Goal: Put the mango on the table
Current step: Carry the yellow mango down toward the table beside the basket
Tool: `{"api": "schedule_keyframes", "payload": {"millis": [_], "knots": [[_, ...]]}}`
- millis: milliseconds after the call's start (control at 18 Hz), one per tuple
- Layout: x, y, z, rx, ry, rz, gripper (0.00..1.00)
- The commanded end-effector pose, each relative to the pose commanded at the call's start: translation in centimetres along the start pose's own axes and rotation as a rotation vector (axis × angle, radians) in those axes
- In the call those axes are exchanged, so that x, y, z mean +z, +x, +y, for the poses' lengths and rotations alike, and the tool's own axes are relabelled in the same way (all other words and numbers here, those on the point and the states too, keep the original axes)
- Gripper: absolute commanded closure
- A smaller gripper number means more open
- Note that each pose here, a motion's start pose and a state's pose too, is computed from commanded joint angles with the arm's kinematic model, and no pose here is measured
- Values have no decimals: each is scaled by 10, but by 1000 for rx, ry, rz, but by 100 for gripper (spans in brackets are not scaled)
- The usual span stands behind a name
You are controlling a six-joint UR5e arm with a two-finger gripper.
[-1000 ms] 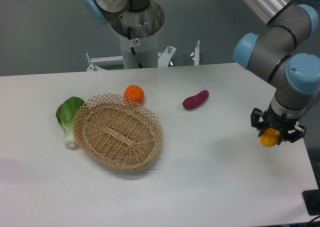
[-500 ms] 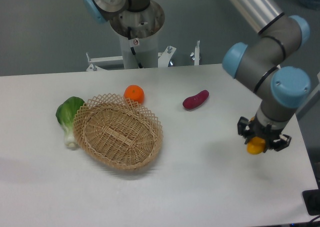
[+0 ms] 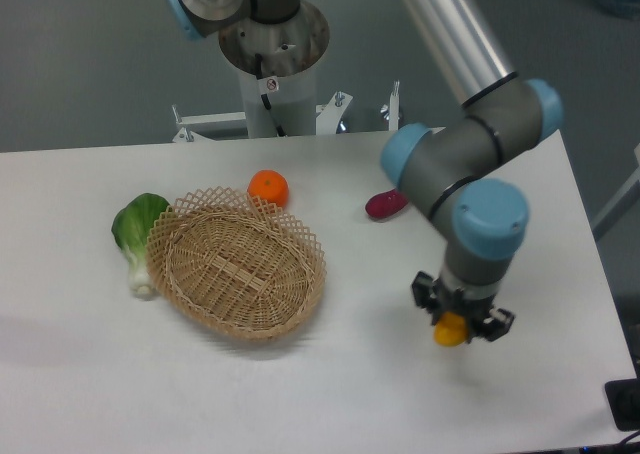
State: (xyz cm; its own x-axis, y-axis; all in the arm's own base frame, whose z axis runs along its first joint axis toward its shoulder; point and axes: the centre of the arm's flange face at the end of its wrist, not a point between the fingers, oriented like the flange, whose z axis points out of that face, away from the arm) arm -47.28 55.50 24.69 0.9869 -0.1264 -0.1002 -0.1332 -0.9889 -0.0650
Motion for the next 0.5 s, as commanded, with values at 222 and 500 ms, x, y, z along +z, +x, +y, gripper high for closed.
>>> {"api": "schedule_keyframes", "payload": {"millis": [222, 500], "knots": [[12, 21, -30, -2, 4, 5, 64], [19, 43, -73, -13, 23, 0, 60]]}}
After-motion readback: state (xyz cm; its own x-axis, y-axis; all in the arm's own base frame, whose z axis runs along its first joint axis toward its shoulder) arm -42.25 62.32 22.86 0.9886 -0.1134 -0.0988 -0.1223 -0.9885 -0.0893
